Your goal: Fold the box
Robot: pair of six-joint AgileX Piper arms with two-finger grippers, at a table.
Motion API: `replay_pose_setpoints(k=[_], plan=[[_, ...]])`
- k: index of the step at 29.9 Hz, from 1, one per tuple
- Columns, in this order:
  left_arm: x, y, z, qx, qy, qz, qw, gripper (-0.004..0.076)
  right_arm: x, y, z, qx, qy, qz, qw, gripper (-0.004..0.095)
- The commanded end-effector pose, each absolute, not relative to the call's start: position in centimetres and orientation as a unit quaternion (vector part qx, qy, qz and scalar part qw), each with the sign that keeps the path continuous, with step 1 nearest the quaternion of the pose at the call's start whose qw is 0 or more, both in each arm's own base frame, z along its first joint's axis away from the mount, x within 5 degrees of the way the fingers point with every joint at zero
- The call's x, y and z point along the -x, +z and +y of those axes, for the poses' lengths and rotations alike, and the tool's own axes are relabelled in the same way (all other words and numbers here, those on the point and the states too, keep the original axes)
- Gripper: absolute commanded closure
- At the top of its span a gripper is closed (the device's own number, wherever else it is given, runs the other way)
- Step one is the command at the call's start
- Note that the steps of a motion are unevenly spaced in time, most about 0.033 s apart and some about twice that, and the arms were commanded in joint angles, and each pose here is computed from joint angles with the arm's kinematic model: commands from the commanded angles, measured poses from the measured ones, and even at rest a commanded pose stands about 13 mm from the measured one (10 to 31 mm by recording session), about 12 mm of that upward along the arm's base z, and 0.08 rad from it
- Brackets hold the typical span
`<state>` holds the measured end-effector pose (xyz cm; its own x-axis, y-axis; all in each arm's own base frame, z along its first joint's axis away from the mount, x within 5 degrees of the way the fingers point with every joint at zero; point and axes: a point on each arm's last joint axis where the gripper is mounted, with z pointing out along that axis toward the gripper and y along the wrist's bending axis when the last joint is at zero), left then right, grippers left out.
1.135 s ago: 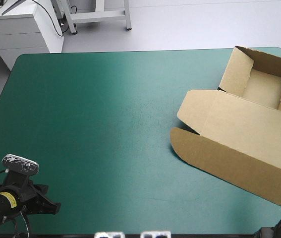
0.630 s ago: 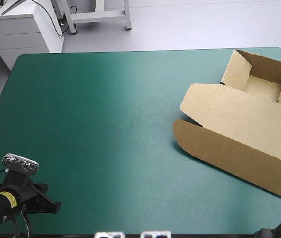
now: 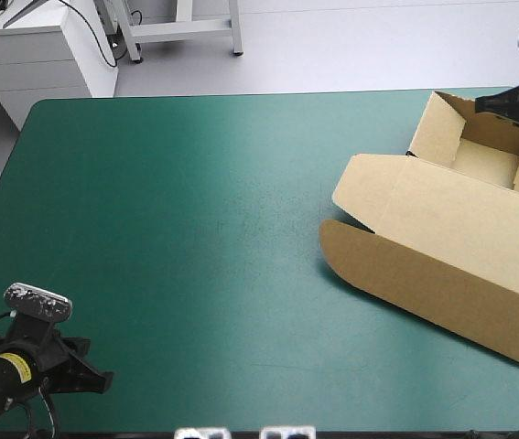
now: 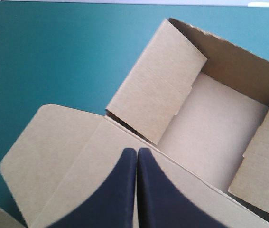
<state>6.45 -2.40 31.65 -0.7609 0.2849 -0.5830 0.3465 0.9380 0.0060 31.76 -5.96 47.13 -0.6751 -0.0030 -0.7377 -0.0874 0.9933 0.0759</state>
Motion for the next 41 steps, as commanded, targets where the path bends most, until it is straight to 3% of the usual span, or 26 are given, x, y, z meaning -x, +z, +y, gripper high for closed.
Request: replay_pose_setpoints(k=[1, 12, 28, 41], plan=[[-6.8, 32.6, -2.6, -0.161, -0.063, 0.926, 0.336, 0.073, -27.4, 51.1, -2.9, 0.067, 0.046, 0.886, 0.456, 0.0918], [-7.1, 32.9, -2.8, -0.16, -0.069, 0.918, 0.357, 0.0732, -17.8, 51.4, 1.2, 0.115, 0.08, 0.853, 0.503, 0.0918], [-7.2, 33.2, -3.2, -0.153, -0.095, 0.912, 0.369, 0.0732, -7.4, 38.3, 2.3, 0.108, 0.089, 0.883, 0.447, 0.0918], [-6.8, 30.8, -3.1, -0.159, -0.09, 0.925, 0.335, 0.0732, -3.8, 31.6, 2.5, 0.107, 0.079, 0.874, 0.466, 0.0922]])
